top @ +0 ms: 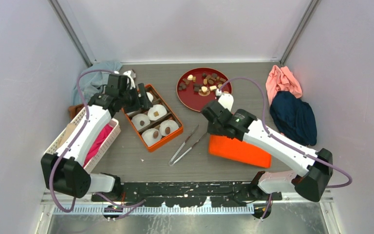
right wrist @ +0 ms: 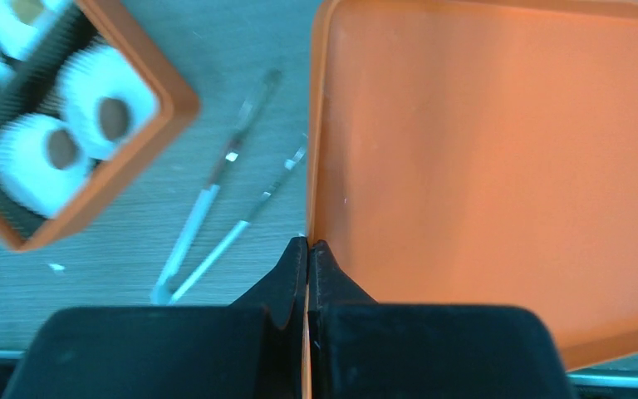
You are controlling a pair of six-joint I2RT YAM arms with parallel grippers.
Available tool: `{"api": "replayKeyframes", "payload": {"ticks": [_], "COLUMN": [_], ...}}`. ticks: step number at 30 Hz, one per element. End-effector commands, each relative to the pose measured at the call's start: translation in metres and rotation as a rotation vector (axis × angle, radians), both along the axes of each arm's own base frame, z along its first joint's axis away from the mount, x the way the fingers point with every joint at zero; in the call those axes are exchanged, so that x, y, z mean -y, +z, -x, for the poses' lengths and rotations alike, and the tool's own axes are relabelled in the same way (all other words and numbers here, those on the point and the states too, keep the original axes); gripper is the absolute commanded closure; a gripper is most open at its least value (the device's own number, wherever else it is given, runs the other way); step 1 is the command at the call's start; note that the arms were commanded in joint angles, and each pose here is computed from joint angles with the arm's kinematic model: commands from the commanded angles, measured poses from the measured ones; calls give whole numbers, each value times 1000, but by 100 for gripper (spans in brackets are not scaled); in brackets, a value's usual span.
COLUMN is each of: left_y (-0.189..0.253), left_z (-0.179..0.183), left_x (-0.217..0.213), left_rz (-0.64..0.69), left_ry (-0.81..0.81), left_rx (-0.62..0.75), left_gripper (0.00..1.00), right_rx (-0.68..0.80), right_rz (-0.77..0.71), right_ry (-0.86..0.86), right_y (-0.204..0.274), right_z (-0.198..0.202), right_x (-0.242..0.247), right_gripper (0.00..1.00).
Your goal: Pack the chocolate
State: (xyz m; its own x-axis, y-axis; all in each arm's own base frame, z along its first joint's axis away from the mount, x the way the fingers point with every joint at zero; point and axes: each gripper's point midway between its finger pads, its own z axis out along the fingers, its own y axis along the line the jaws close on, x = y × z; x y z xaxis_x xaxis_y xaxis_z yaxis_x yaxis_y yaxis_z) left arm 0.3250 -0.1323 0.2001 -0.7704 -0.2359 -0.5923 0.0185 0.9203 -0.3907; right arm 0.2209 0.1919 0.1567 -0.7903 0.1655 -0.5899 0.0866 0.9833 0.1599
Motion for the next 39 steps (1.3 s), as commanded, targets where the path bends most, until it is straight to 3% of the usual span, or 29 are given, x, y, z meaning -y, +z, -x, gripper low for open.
{"api": "replayKeyframes", "payload": {"ticks": [1, 7, 17, 29, 39], "left_y": [17, 36, 78, 119, 118], "left_z": [-3, 0, 23, 74, 110], "left_x": [20, 34, 41, 80, 98], "left_rz": [108, 169, 223, 401, 385], "left_ry": [-63, -146, -246, -475, -515], "left_rx": [-2, 41, 154, 216, 230], "left_gripper": [31, 31, 28, 28, 28], "right_rx": [137, 224, 370, 334, 299], "right_rz": [19, -55, -330, -490, -526], "right_ry": [22, 46, 103, -5, -107], "right_y": [73, 134, 204, 199, 190], "right_z": [-19, -49, -72, -102, -110], "right_x": [5, -8, -42, -79, -91], "right_gripper": [99, 99, 99, 99, 99]}}
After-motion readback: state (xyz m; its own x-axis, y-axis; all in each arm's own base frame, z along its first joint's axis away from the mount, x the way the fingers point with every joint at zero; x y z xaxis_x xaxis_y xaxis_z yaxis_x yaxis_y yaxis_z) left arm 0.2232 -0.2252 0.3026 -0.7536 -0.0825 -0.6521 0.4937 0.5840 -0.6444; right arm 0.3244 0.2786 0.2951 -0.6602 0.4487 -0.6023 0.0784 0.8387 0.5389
